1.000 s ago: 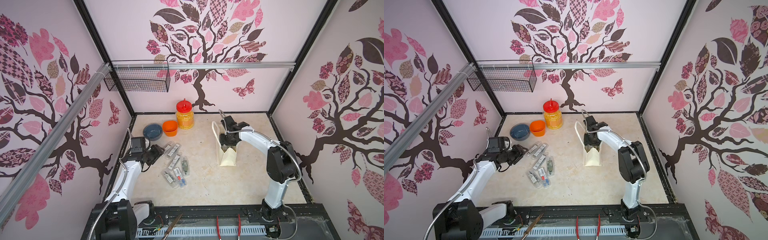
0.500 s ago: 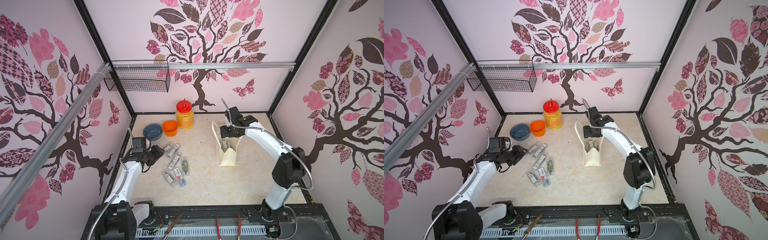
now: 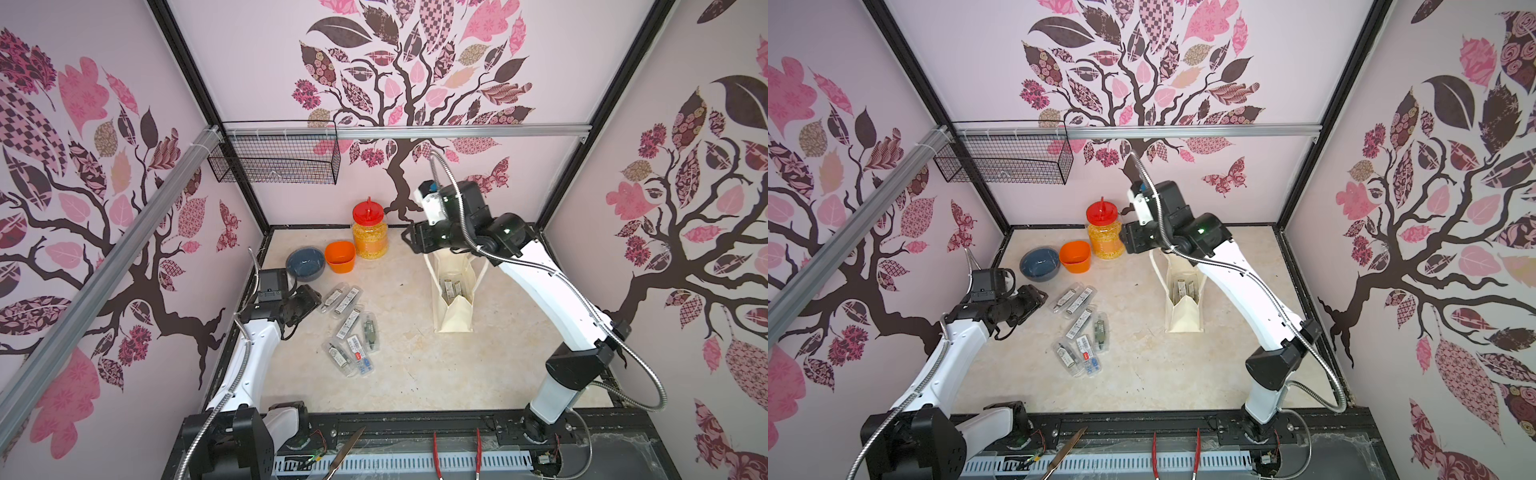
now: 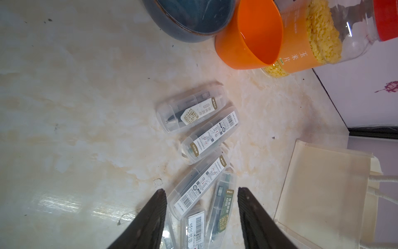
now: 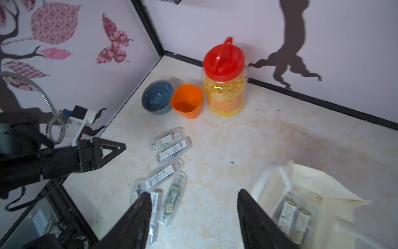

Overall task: Put the compass set into the canvas bag
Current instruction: Pick up the compass set at the center of the board.

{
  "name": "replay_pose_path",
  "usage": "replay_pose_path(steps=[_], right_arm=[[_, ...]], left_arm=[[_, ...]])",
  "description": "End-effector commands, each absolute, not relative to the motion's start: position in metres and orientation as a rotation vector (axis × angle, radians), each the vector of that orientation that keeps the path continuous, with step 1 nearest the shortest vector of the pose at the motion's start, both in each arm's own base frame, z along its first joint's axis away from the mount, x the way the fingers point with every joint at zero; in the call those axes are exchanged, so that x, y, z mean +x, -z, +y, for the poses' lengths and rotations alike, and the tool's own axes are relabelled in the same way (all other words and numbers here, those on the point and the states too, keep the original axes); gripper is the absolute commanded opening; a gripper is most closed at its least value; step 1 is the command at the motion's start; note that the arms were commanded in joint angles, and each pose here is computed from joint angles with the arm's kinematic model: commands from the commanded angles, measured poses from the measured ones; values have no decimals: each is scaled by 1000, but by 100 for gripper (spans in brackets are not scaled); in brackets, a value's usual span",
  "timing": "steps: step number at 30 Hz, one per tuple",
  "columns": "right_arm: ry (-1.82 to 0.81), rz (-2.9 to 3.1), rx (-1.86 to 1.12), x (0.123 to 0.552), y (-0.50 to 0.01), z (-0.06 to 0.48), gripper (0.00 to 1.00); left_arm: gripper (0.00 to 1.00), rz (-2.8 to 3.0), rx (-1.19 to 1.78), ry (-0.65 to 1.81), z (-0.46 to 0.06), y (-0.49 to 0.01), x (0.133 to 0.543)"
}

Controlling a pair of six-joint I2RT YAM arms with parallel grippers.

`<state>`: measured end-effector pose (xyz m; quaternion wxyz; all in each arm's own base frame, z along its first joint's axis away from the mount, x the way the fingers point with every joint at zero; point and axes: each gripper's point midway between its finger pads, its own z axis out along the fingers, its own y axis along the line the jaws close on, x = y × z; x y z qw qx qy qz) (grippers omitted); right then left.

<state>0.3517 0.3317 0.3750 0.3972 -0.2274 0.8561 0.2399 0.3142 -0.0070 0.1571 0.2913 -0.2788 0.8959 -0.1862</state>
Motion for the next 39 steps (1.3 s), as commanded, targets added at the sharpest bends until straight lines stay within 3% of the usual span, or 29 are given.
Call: replay_pose_path(steps=[1,9,15,25,39], right_arm=[[-646,2324,-650,334,-326,366,66],[-618,2665,-568,324,-185,382,68],[-643,2839,-570,308,-111,392,68],[-533,2971,-801,287,-62,421,70],[-376,3053,-827,288,-15,423,72]], left_arm=[[58,2344,-711,375,12,-181,322],[59,2330,-733,326,20,-186,321],[59,2342,-731,343,17,-181,319],[59,2351,-737,386,11,-173,317],[59,2361,-737,397,9,-168,314]])
